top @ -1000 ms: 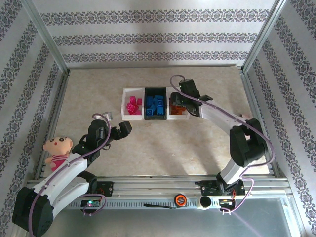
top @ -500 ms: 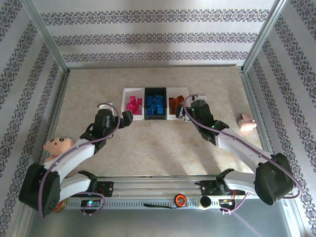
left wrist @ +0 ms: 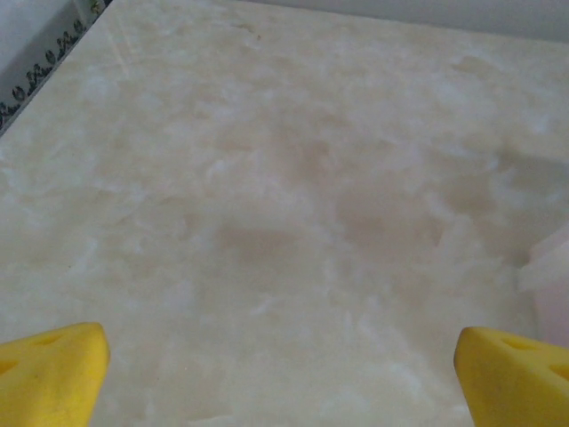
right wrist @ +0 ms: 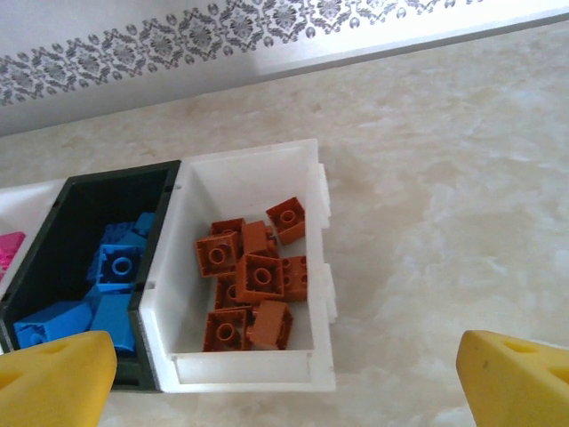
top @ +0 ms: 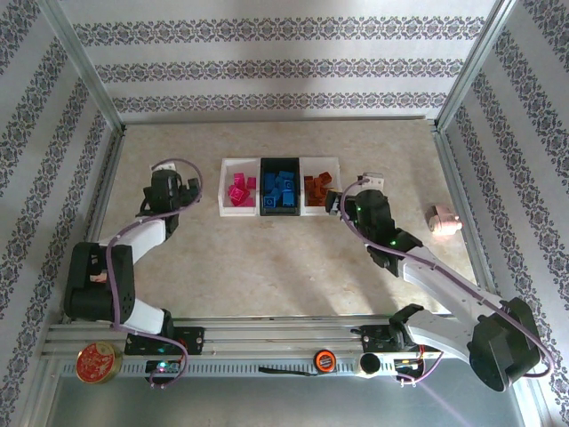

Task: Sort the legos into containers by color
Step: Reset both arms

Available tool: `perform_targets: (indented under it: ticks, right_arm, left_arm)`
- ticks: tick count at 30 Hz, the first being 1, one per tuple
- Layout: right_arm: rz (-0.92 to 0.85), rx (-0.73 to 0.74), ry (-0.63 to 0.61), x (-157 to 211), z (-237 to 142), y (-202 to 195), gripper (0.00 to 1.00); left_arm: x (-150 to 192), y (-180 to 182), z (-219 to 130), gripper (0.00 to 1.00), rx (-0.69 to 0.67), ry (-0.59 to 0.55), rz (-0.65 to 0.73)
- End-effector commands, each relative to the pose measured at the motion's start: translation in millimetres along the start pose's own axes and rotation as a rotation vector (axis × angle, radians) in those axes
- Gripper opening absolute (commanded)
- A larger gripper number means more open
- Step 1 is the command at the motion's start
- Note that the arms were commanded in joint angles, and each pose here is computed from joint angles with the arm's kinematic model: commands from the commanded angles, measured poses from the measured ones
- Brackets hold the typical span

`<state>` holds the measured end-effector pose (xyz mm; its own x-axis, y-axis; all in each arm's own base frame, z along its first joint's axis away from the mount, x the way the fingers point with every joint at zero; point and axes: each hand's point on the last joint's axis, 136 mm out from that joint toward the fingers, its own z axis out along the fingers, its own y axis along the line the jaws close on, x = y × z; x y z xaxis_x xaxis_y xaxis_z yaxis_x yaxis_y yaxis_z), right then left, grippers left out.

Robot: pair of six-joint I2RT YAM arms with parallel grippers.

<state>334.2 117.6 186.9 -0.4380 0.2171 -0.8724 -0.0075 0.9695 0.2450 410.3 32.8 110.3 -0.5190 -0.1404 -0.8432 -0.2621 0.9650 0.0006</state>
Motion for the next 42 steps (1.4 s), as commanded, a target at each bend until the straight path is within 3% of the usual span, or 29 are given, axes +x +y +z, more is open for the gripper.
perform_targets:
  ticks: [1, 4, 6, 10, 11, 13, 16, 26, 31, 42]
  right_arm:
    - [0.003, 0.051, -0.064, -11.0, -1.8, -13.2, 0.98]
    - [0.003, 0.044, -0.072, -13.6, -3.7, -13.1, 0.98]
    - [0.011, 0.051, -0.087, -16.0, -6.5, -15.4, 0.98]
    - [0.104, 0.166, -0.139, -18.6, -14.9, -41.0, 0.98]
    - [0.118, 0.175, -0.151, -19.1, -16.5, -45.1, 0.98]
    - [0.131, 0.184, -0.163, -18.1, -17.8, -52.1, 0.98]
    - [0.135, 0.201, -0.16, -16.0, -16.8, -64.8, 0.98]
    - [-0.134, 0.347, -0.233, -27.7, -14.2, -110.8, 0.98]
    - [-0.12, 0.322, -0.209, -19.5, 5.8, -138.3, 0.98]
    - [-0.21, 0.16, -0.15, 14.4, 76.4, -135.3, 0.98]
  left_arm:
    - [1.0, 0.8, -0.2, 1.0, 0.017, -0.126, 0.078]
    - [14.8, -13.6, 3.4, 0.99, 0.087, -0.195, 0.122]
    - [19.2, -14.1, 2.7, 0.99, 0.092, -0.165, 0.117]
    - [30.8, -21.5, -1.0, 0.99, 0.171, -0.203, 0.126]
    - [25.5, -23.9, -5.2, 0.99, 0.186, -0.278, 0.132]
    - [29.2, -13.3, -1.9, 0.99, 0.13, -0.214, 0.101]
    - [24.8, -2.2, -1.9, 0.99, 0.066, -0.249, 0.071]
    - [25.3, -1.6, -2.3, 0.99, 0.062, -0.254, 0.07]
    - [25.4, -1.9, -1.8, 0.99, 0.062, -0.253, 0.072]
    - [25.6, -3.4, -1.7, 0.99, 0.071, -0.25, 0.076]
